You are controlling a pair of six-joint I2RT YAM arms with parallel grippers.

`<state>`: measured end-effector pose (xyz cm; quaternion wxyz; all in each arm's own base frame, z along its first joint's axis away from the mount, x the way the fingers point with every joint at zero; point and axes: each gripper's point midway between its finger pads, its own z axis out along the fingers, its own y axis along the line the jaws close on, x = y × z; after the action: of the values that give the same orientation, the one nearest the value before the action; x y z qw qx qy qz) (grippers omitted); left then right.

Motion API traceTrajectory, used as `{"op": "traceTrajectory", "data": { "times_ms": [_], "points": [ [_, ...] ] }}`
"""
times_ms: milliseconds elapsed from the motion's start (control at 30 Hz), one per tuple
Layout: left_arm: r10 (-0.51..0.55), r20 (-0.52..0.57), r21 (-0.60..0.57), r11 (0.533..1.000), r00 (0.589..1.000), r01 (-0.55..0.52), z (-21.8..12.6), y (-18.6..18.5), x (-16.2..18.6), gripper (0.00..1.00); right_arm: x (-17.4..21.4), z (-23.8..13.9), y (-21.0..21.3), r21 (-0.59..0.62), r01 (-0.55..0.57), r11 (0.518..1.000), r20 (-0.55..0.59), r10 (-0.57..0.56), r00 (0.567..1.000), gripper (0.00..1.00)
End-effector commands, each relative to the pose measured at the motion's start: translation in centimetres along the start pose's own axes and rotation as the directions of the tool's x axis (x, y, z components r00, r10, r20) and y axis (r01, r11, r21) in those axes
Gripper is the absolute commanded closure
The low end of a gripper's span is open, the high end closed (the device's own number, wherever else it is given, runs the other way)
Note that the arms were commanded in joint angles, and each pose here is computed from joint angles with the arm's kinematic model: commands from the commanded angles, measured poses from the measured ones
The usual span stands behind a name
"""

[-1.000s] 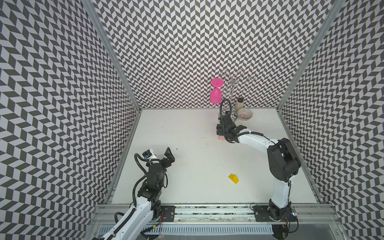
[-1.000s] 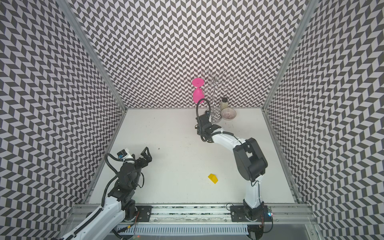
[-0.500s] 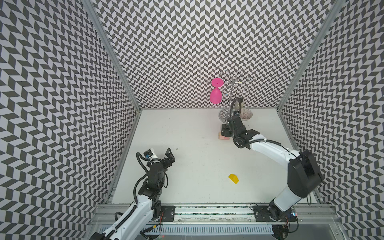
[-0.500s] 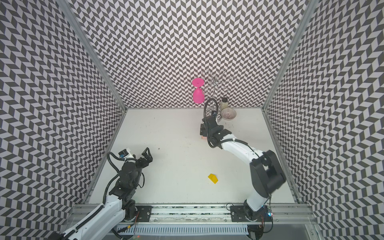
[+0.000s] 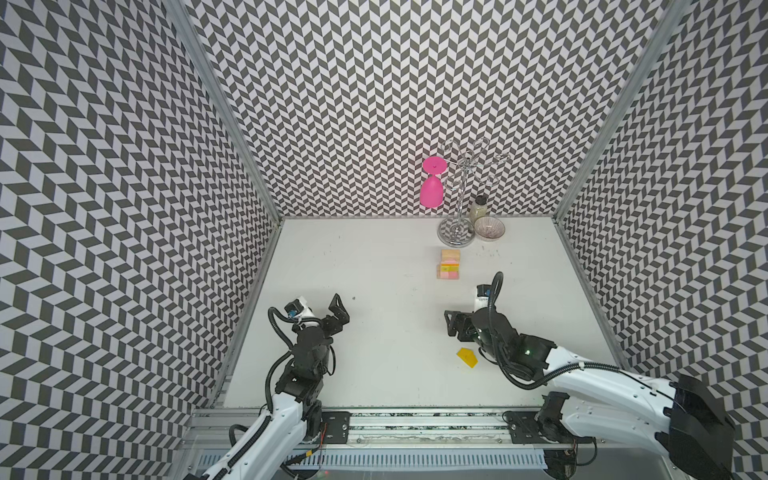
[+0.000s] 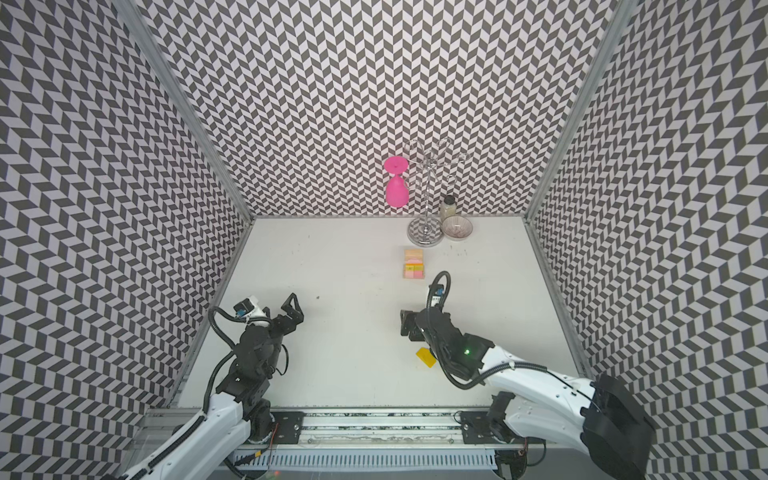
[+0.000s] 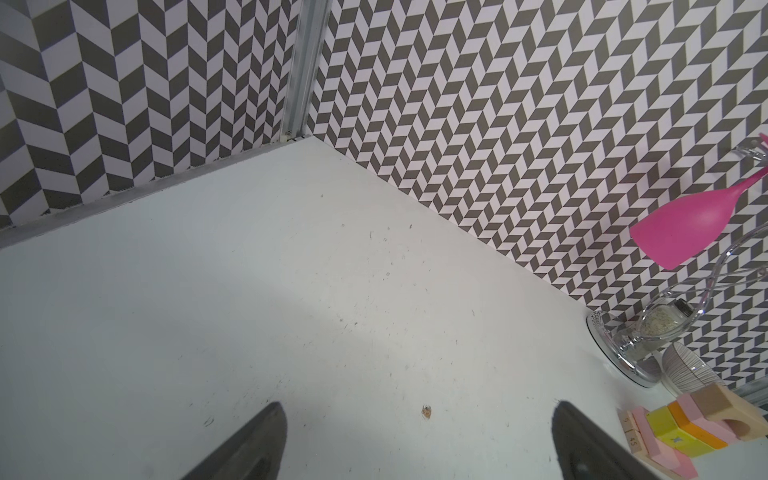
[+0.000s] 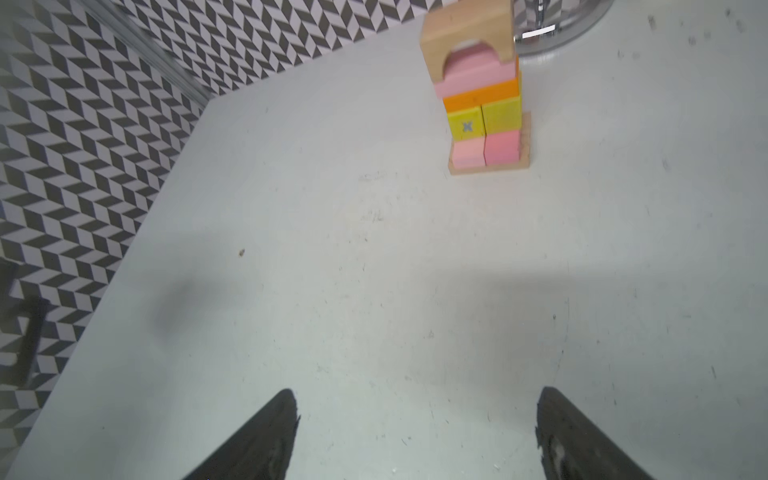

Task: Build the wood block tower
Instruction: 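Open the right gripper and move it toward the yellow triangular block, then lower the right gripper and close it on the yellow triangular block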

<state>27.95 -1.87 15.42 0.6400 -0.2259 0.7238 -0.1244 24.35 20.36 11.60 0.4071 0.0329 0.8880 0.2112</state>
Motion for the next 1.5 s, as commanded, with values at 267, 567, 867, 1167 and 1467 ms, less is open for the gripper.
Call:
{"op": "traceTrajectory", "data": {
  "times_ms": [267,567,867,1167,1467],
  "points": [
    [0.006,0.003,-0.003,1.000,1.000,-0.006,-0.1,0.3,0.1,0.00,6.4,0.6,-0.3,-0.121,0.020,0.992,-0.177,-0.041,0.983,0.15],
    [0.004,0.007,-0.014,1.000,1.000,-0.004,-0.1,0.5,0.0,0.00,8.7,0.8,0.0,-0.057,0.101,0.993,-0.243,-0.112,0.963,0.25],
    [0.004,0.006,-0.013,1.000,1.000,-0.004,-0.1,0.5,0.1,0.00,10.1,-0.2,-1.2,0.057,0.164,0.985,-0.268,-0.144,0.953,0.31],
    [0.003,0.006,-0.010,1.000,1.000,-0.003,-0.1,0.4,0.0,0.00,11.7,0.2,-1.4,0.104,0.204,0.973,-0.305,-0.164,0.938,0.42],
    [0.003,0.006,-0.011,1.000,1.000,-0.003,-0.1,0.4,0.0,0.00,12.7,0.0,-1.1,0.141,0.250,0.958,-0.316,-0.196,0.928,0.60]
  ]
}}
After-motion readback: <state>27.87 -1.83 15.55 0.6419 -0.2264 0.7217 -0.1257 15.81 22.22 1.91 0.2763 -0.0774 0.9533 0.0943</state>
